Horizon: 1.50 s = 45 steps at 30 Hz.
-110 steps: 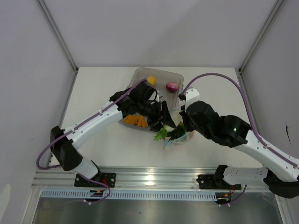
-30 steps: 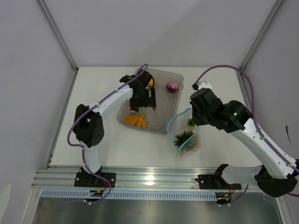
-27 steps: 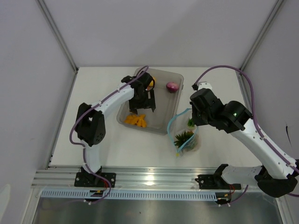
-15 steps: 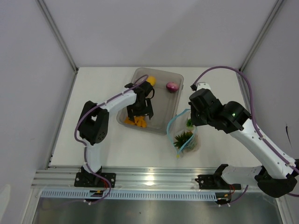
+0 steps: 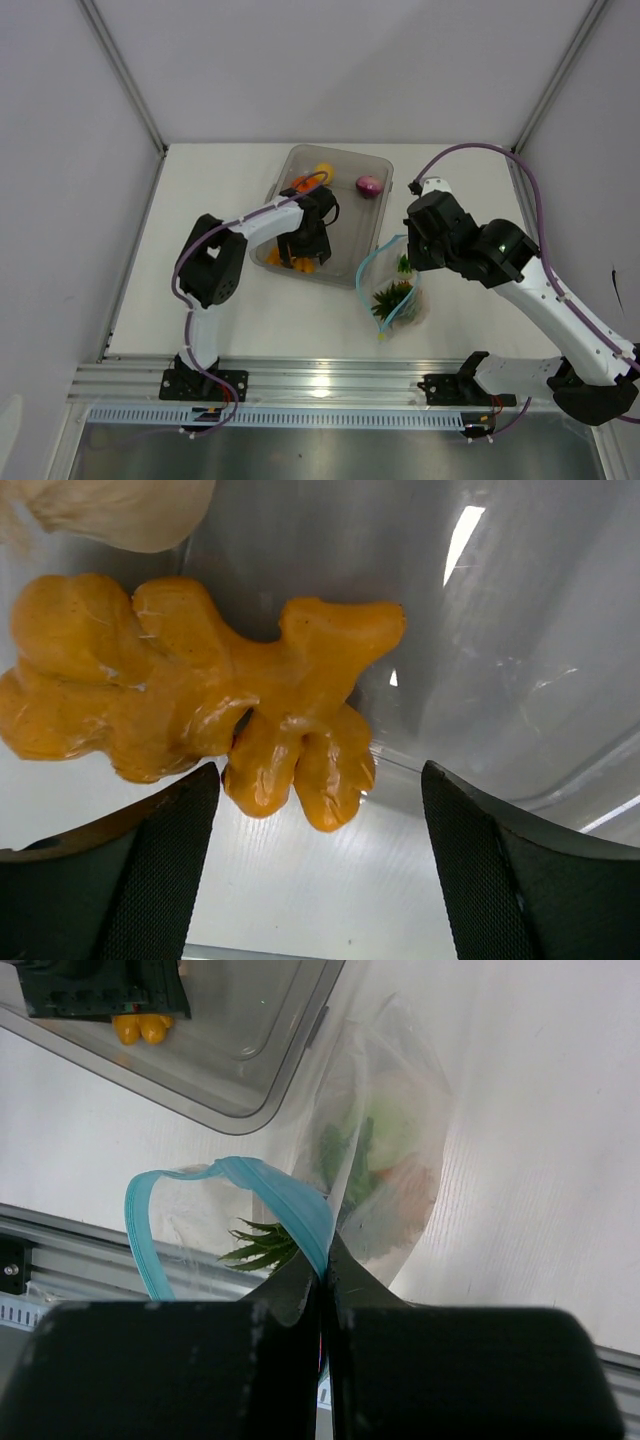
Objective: Place the food in the zip-top bag and seal the zipper
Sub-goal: Pick up the fake vegetable from the bin.
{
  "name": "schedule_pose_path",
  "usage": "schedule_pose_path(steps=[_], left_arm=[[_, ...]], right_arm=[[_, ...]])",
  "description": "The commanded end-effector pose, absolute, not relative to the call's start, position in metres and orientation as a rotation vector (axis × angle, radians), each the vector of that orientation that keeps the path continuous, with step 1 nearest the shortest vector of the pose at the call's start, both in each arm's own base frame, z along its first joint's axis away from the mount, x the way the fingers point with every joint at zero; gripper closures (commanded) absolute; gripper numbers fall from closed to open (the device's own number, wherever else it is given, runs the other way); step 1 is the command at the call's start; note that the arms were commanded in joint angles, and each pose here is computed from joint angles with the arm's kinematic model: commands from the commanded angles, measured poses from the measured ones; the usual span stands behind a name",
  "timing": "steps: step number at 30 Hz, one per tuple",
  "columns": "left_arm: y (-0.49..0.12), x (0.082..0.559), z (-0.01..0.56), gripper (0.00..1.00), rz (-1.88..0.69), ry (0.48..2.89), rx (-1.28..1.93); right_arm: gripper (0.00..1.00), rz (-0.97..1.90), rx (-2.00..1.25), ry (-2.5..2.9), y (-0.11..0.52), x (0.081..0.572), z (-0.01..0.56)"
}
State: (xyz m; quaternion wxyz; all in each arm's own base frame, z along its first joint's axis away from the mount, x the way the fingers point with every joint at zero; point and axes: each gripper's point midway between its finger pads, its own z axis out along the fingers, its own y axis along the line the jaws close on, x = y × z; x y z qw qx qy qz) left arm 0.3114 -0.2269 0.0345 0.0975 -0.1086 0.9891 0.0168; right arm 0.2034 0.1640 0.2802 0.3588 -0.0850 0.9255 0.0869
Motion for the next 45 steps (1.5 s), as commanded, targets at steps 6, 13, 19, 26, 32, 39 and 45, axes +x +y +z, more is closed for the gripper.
schedule_pose_path(steps=[6, 13, 19, 26, 32, 39, 45], left_arm=[[-0.226, 0.306, 0.006, 0.23, 0.081, 2.938, -0.363], [-0.231, 0.311, 0.019, 0.41, 0.006, 2.905, -0.304], [-0.23, 0.314, 0.019, 0.58, 0.005, 2.895, -0.298], [-0.23, 0.318, 0.03, 0.7, -0.02, 2.868, -0.26], [-0.237, 0.329, 0.089, 0.79, -0.185, 2.731, -0.134], [-0.242, 0.327, 0.195, 0.9, -0.445, 2.494, -0.051], [-0.261, 0.285, 0.299, 0.89, -0.854, 2.246, 0.104]], right_arm=[[1.0, 0.275, -0.176, 2.34, 0.164, 0.204, 0.292], [1.0, 0.277, -0.176, 2.34, 0.165, 0.205, 0.292], [1.0, 0.284, -0.178, 2.34, 0.166, 0.205, 0.292], [1.0, 0.271, -0.173, 2.341, 0.163, 0.204, 0.291], [1.0, 0.261, -0.173, 2.344, 0.164, 0.206, 0.289], [1.0, 0.23, -0.167, 2.347, 0.166, 0.212, 0.284], [1.0, 0.214, -0.151, 2.356, 0.173, 0.222, 0.28]])
